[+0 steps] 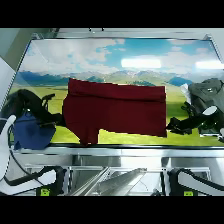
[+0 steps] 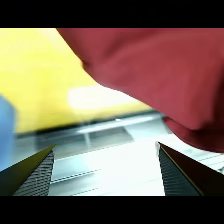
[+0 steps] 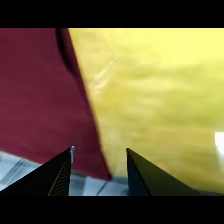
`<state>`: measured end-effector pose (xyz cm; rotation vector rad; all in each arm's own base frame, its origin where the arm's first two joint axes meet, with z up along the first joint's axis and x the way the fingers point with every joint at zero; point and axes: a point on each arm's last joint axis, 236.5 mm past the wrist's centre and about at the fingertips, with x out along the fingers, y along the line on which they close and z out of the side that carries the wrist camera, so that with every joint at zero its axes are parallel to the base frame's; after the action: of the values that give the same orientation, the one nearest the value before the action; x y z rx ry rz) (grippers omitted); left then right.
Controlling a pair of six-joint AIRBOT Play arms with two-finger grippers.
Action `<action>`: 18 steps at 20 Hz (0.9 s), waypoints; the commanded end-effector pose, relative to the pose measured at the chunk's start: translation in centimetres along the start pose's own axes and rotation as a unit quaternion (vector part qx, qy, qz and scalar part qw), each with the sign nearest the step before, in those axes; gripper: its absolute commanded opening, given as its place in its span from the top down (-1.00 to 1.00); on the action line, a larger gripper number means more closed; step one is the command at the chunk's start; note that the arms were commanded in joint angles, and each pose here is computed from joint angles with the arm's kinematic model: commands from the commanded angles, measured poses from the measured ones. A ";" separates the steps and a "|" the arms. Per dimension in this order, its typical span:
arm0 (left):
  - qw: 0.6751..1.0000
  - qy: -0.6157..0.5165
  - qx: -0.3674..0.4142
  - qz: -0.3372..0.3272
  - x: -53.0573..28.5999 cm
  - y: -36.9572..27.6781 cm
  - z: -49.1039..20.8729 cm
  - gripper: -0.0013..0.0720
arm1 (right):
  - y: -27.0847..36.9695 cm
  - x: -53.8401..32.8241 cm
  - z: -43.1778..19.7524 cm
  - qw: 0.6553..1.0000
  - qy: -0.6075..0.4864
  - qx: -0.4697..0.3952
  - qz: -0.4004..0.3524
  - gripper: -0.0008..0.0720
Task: Fold the shirts.
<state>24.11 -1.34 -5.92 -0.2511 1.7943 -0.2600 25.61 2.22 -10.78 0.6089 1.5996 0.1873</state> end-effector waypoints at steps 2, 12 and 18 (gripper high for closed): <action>0.998 -0.042 -0.005 -0.050 2.8 -2.3 -1.2 -0.93 | 2.1 2.7 0.1 0.998 -0.005 -0.022 0.054 -0.09; 0.983 -0.077 -0.023 -0.164 7.8 -5.6 1.4 -0.42 | 5.4 3.9 -0.6 0.994 0.013 -0.059 0.092 0.08; 0.981 -0.092 0.015 -0.171 4.3 -6.8 1.9 0.92 | 6.0 3.0 -1.1 0.992 0.018 -0.071 0.099 0.90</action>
<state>24.57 -8.66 -10.54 -0.5489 1.5930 -0.4340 26.16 8.57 -11.55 0.6445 1.5503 0.4289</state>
